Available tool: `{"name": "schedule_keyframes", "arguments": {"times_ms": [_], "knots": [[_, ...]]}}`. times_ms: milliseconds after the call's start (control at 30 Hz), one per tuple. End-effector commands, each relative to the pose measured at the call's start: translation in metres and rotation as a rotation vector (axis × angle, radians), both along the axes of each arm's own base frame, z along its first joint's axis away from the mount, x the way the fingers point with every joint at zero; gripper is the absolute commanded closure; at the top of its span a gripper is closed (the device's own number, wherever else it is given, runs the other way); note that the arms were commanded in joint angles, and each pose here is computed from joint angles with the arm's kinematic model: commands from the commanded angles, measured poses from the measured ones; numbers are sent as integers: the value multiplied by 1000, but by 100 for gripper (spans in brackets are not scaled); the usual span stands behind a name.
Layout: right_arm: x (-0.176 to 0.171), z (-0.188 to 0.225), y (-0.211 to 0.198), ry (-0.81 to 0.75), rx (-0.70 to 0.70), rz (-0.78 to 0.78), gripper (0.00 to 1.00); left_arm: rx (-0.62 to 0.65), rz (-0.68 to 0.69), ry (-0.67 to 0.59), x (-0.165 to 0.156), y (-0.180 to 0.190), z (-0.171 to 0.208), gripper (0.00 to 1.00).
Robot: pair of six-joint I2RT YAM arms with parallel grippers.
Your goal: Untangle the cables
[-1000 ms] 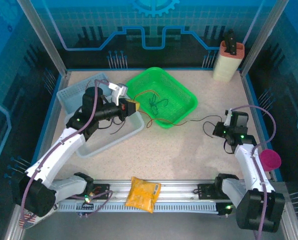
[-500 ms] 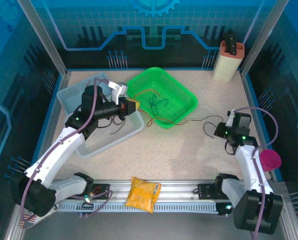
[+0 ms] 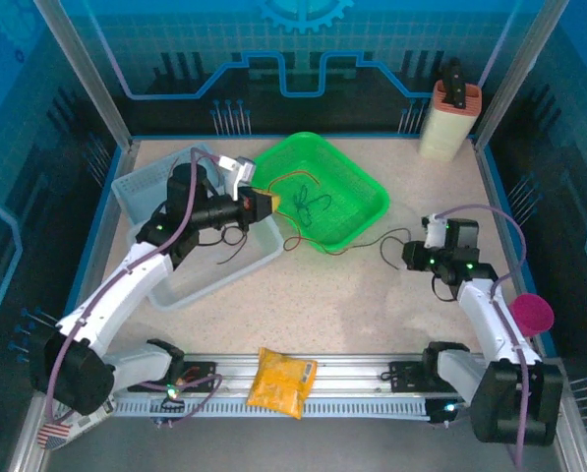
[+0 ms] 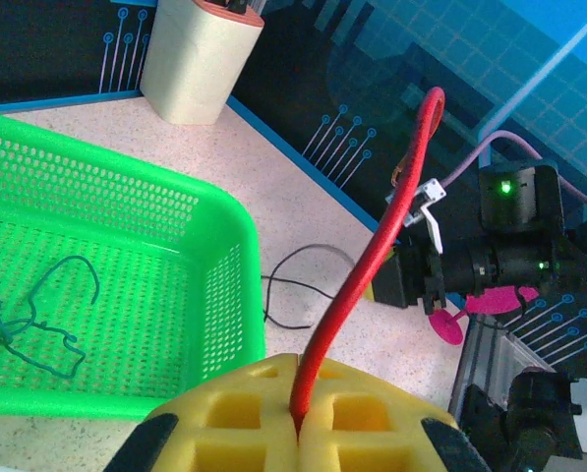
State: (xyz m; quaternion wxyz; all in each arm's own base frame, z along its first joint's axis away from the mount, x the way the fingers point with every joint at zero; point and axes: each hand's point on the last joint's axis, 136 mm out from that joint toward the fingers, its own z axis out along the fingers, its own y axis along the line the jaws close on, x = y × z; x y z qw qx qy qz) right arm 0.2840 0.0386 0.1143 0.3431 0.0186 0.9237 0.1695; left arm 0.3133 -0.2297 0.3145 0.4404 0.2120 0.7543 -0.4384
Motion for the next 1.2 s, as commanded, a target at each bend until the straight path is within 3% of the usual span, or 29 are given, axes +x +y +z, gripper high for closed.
{"name": "schedule_keyframes", "arguments": {"times_ms": [0, 100, 267, 367, 533, 767, 1000, 1167], "knots": [[2, 5, -3, 5, -74, 12, 58, -30, -16, -48, 3, -2, 20, 100], [2, 15, -6, -17, -128, 7, 44, -33, -17, -46, 5, -2, 20, 100], [2, 60, 14, -210, -222, 156, 36, -15, -23, -52, 2, -1, 20, 100], [-10, 78, 55, -307, -160, 388, 38, -4, -24, -51, -1, 0, 20, 100], [-34, 77, 102, -271, -35, 637, 44, -6, -21, -53, -15, 5, 25, 100], [-49, 57, 134, -254, -114, 865, 44, 11, 7, -63, -43, 20, 33, 100], [-61, 55, 166, -364, -143, 1127, 45, -16, 13, -83, -52, 23, 58, 100], [-75, 33, 187, -416, -244, 1325, 48, -34, 9, -110, -55, 23, 74, 100]]}}
